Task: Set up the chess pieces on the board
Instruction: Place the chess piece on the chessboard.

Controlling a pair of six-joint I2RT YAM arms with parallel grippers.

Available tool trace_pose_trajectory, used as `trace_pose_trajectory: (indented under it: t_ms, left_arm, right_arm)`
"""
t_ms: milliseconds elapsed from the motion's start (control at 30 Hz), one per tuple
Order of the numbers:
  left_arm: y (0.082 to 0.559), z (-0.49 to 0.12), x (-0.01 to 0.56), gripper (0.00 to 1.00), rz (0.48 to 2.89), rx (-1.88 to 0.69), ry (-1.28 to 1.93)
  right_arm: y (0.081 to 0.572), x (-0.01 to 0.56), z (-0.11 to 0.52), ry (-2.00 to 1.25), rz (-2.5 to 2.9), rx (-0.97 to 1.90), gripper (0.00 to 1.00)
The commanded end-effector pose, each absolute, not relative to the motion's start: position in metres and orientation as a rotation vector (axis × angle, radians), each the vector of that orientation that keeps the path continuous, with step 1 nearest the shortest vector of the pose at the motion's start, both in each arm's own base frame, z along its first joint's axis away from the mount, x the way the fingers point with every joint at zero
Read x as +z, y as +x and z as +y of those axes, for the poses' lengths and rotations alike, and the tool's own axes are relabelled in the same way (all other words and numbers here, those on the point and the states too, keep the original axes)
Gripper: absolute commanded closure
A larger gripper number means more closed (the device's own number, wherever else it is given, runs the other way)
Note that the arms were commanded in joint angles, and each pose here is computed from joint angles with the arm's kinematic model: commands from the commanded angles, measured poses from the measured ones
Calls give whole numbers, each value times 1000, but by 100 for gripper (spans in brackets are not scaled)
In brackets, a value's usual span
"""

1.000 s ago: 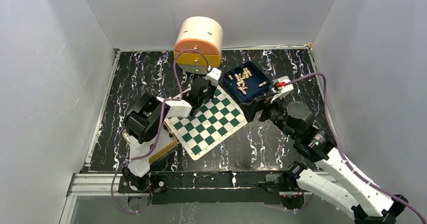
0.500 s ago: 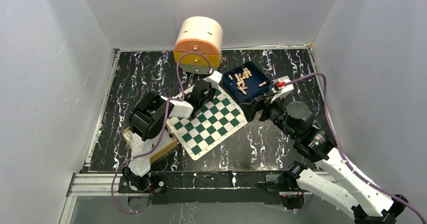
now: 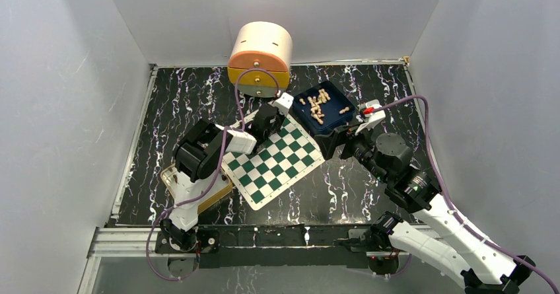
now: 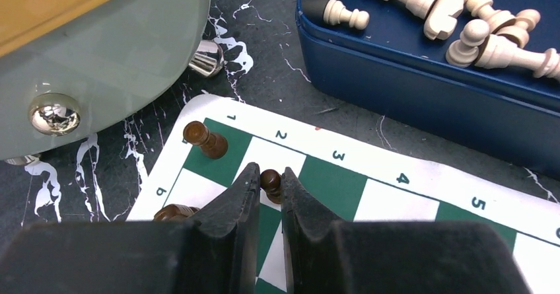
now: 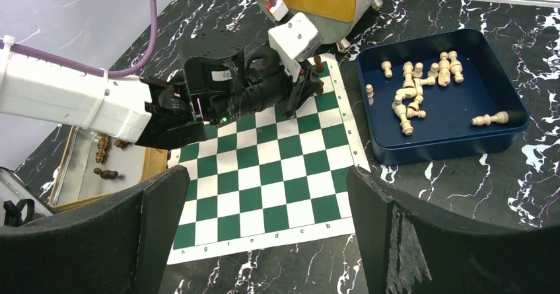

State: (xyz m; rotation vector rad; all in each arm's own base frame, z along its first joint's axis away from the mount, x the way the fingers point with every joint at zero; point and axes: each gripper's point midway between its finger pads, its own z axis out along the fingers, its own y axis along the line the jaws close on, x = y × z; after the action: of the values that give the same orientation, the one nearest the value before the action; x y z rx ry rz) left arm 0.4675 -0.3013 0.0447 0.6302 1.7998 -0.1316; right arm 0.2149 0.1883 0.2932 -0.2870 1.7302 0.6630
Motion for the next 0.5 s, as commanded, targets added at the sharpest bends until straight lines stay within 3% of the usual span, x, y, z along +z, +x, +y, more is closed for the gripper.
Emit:
trace_pose_trajectory:
  t_ms: [0, 467]
  left_arm:
    - [484, -303, 73, 99, 1723, -94, 596]
    - [486, -304, 66, 95, 1722, -89, 604]
  right_arm:
    - [218, 320, 186, -260, 1648, 672, 1]
    - [218, 319, 185, -259, 1649, 667, 1]
